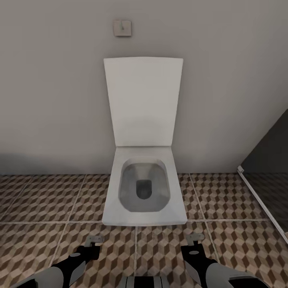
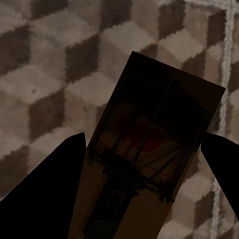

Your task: Take the four mousetraps from the cabinet in the bathroom and place them on the bathroom floor. Make sure all four end up on the same floor surface, and ensure that at least two of them are either under or directly next to the same bathroom sink.

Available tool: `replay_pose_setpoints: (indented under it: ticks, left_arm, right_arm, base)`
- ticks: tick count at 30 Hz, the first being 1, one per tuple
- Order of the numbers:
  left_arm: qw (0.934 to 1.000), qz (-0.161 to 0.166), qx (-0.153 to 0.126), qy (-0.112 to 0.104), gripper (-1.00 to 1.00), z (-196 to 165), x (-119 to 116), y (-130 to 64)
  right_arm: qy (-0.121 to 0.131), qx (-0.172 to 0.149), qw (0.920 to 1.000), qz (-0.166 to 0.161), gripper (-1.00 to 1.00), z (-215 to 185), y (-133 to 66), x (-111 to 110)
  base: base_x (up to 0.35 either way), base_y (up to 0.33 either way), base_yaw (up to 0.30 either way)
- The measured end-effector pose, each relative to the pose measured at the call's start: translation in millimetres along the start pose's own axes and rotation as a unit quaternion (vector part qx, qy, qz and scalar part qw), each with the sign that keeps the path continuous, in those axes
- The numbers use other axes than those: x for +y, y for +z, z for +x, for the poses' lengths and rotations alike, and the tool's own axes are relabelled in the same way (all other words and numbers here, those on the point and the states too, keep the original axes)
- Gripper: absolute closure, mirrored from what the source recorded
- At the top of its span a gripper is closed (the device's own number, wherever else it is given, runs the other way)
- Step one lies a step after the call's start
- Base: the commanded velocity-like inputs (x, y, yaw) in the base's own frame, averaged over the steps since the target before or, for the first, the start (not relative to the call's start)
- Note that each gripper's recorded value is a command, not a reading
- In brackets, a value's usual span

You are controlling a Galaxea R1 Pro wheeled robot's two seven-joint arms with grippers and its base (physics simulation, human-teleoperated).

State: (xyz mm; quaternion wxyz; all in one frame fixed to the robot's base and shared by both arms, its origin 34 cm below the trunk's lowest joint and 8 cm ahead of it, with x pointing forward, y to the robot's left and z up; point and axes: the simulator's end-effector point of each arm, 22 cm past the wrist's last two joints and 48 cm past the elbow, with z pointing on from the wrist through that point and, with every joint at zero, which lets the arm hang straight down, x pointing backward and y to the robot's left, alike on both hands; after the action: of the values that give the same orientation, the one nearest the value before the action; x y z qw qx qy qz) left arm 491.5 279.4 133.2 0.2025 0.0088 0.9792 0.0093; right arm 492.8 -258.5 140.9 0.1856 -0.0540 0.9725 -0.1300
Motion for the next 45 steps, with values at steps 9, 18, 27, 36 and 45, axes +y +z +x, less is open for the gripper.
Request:
replay_pose_setpoints:
  ticks: [9,18,27,36,45]
  left_arm:
    - [1.0000,-0.001,0.000,0.000,1.00,0,0,0.0]
    - [1.0000,-0.001,0.000,0.000,1.00,0,0,0.0]
    - [1.0000,0.000,0.001,-0.002,1.00,1,-1,0.0]
    - [1.0000,0.000,0.001,-0.004,1.00,1,-1,0.0]
    - [0.9998,0.001,0.020,-0.004,1.00,19,-1,9.0]
  right_arm:
    - [-0.001,-0.001,1.0000,0.000,1.00,0,0.0,0]
    - [-0.002,-0.001,1.0000,0.002,1.00,-1,-0.7,1]
    - [-0.001,-0.001,1.0000,0.002,1.00,-1,-0.4,0]
    - [0.000,-0.002,1.0000,0.001,1.00,-2,-0.4,1]
    - [-0.004,0.014,0.9999,-0.002,1.00,15,8.9,6]
  base:
    - [0.000,0.000,0.000]
    - [0.000,0.000,0.000]
    - [0.000,0.000,0.000]
    - [0.000,0.000,0.000]
    - [0.000,0.000,0.000]
